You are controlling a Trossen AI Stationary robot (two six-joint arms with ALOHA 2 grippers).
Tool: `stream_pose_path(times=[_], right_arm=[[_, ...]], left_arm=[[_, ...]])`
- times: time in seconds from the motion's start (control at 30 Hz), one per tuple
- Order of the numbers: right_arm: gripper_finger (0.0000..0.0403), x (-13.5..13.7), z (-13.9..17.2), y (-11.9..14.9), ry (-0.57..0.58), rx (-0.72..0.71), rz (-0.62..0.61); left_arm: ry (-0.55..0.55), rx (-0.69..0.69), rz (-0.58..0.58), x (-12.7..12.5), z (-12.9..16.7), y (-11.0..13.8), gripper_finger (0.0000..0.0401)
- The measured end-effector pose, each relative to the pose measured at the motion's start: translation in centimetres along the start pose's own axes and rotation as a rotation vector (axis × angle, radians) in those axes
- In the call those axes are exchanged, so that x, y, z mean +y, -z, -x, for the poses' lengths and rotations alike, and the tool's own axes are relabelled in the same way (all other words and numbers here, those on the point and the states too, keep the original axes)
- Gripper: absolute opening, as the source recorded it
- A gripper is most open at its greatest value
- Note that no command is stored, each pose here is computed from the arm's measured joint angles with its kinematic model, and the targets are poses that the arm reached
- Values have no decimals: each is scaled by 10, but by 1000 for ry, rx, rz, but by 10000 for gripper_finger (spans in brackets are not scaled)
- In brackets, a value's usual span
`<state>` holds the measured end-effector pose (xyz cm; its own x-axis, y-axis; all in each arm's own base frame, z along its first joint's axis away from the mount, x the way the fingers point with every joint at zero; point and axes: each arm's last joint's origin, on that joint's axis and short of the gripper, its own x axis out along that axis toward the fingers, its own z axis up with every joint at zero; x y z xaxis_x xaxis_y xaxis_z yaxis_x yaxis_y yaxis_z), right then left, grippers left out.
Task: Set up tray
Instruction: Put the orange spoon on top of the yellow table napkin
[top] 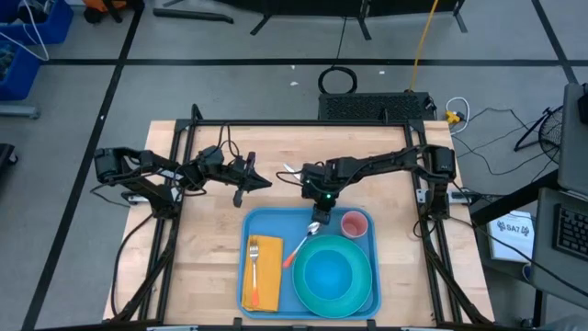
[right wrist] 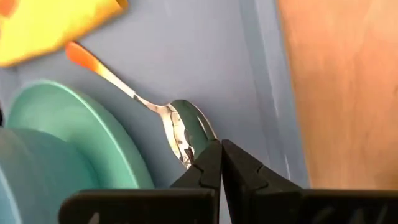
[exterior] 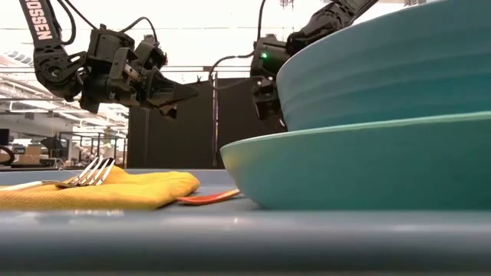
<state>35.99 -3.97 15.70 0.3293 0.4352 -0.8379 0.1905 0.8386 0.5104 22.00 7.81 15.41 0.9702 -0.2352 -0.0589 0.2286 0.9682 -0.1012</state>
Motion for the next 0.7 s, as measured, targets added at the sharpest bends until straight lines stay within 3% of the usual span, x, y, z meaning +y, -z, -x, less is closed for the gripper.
stream_pose_path(times=[0.7], right_arm=[[0,24,22,-34,-164,-155,154]], left_arm=[[0,0,1,0,0,0,4]])
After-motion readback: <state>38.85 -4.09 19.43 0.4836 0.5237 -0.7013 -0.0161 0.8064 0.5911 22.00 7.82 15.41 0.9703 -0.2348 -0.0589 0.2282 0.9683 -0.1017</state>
